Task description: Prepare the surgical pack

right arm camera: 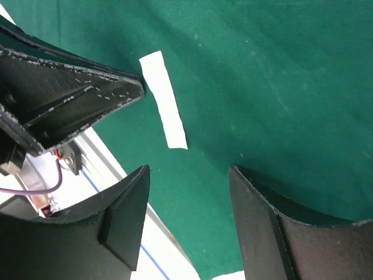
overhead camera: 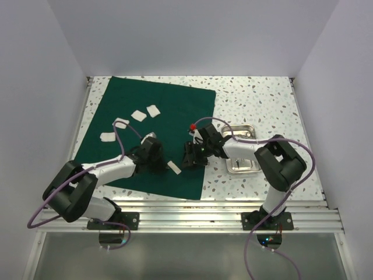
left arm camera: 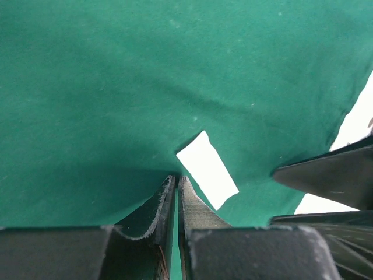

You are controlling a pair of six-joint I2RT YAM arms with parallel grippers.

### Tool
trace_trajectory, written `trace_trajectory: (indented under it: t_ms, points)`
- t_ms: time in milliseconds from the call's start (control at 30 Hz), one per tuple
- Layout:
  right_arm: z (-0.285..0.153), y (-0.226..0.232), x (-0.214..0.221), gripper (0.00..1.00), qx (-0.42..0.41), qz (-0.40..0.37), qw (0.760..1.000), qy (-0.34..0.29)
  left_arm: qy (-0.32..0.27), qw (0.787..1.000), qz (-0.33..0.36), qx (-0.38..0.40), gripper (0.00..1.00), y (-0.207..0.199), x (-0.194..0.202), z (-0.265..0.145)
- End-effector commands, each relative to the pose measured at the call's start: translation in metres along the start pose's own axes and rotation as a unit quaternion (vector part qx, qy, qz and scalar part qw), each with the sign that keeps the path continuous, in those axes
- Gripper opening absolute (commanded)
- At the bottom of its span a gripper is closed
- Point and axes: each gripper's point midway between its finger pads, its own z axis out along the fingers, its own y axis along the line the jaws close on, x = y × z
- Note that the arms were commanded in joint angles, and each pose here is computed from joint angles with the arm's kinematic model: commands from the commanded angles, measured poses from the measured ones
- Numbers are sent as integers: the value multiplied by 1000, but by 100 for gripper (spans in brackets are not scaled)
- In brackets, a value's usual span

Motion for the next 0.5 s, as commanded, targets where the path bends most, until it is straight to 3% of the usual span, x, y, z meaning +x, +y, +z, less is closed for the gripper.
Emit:
trace_trajectory:
  t_ms: [0, 467]
  points:
    - [8, 17, -3, 60, -41, 0, 999, -5, 1, 1000, 8, 7, 9, 0, 2, 7]
    - [33, 22, 9, 56, -64, 23, 998, 18, 15, 1000, 4, 6, 5, 5, 11, 9]
